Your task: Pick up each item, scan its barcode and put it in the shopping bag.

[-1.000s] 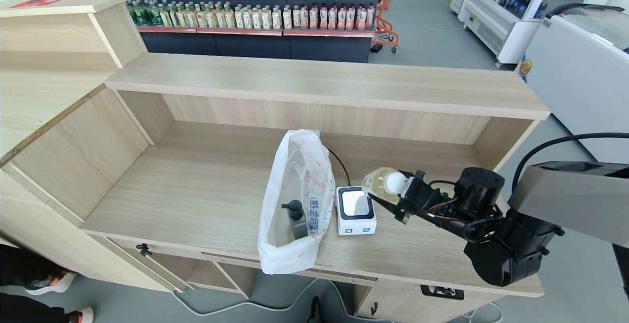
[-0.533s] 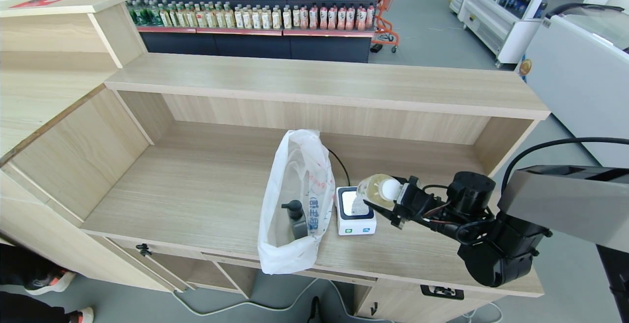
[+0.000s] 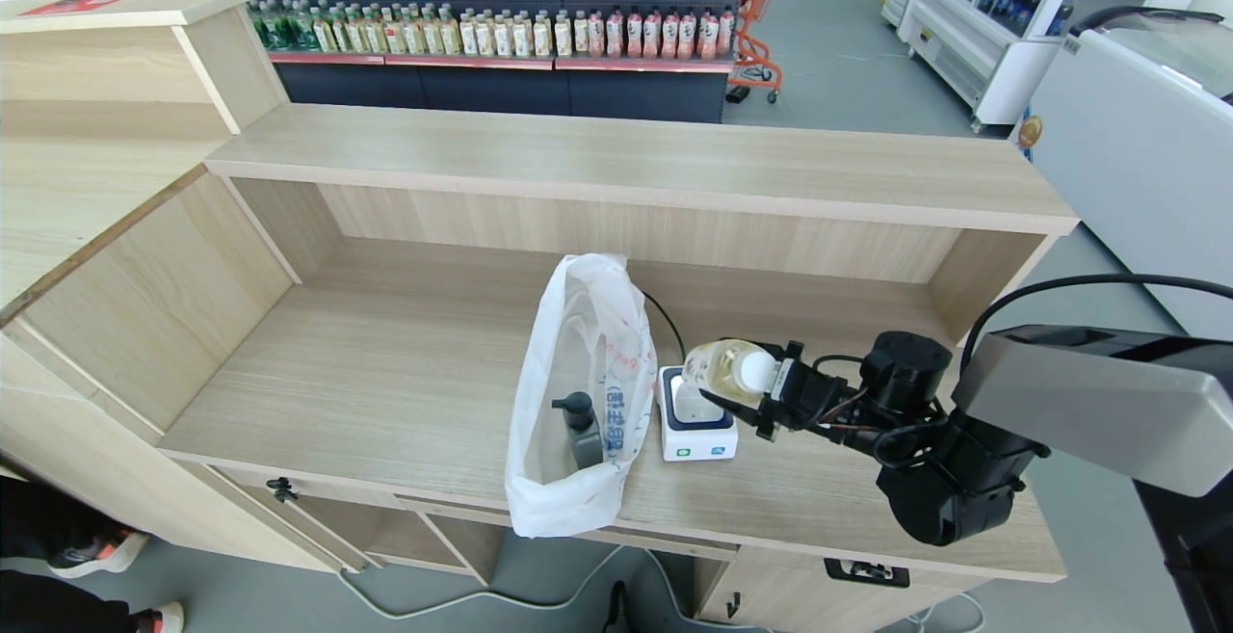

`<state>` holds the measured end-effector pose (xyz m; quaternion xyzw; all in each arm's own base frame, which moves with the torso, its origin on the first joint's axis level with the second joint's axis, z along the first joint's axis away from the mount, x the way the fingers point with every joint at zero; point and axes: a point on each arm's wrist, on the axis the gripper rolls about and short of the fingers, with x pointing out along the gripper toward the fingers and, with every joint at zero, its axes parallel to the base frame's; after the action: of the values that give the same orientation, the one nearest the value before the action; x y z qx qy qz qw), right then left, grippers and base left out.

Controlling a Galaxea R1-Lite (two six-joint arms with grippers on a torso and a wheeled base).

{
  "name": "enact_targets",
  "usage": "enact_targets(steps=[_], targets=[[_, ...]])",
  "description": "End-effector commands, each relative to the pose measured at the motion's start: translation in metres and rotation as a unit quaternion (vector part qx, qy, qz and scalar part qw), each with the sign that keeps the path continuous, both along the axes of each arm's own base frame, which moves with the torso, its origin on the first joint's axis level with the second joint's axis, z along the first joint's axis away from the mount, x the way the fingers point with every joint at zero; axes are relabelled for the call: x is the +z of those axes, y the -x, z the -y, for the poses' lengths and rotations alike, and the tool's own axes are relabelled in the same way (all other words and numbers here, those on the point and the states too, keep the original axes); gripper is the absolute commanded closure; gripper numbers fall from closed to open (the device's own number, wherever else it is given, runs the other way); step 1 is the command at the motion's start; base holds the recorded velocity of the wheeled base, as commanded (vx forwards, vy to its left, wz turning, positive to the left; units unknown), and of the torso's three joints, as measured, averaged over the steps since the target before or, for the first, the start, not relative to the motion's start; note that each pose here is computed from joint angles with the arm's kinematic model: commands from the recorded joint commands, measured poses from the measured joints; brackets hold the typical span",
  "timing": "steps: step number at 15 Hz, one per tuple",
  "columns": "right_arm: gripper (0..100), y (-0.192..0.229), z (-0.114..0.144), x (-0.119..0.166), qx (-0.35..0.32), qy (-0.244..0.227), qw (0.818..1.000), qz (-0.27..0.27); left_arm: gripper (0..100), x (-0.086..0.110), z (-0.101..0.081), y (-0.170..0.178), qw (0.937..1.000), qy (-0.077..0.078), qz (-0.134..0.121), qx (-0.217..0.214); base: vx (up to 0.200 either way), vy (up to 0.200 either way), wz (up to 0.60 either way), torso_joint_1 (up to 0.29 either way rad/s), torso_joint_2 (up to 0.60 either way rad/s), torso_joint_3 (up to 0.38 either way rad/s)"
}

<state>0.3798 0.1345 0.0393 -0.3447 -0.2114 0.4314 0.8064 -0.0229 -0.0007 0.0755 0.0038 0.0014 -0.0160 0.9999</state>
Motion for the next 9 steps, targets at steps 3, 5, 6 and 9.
enact_targets(steps=[3, 5, 6, 9], targets=[[100, -0.007, -0.003, -0.008, 0.019, 0.001, 1.000, 0.004, 100, 0.000, 0.000, 0.000, 1.0000, 0.000, 0.001, 0.000, 0.000, 0.000, 0.00, 0.000, 0.00, 0.000], [100, -0.011, -0.004, -0.010, 0.026, 0.000, 1.000, 0.007, 100, 0.000, 0.000, 0.000, 1.0000, 0.000, 0.000, 0.000, 0.000, 0.000, 0.00, 0.000, 0.00, 0.000], [100, -0.013, -0.004, -0.012, 0.029, 0.000, 1.000, 0.008, 100, 0.000, 0.000, 0.000, 1.0000, 0.000, 0.000, 0.000, 0.000, 0.000, 0.00, 0.000, 0.00, 0.000], [100, -0.016, -0.004, -0.015, 0.028, 0.002, 1.000, 0.012, 100, 0.000, 0.000, 0.000, 1.0000, 0.000, -0.001, 0.001, 0.000, 0.000, 0.00, 0.000, 0.00, 0.000]])
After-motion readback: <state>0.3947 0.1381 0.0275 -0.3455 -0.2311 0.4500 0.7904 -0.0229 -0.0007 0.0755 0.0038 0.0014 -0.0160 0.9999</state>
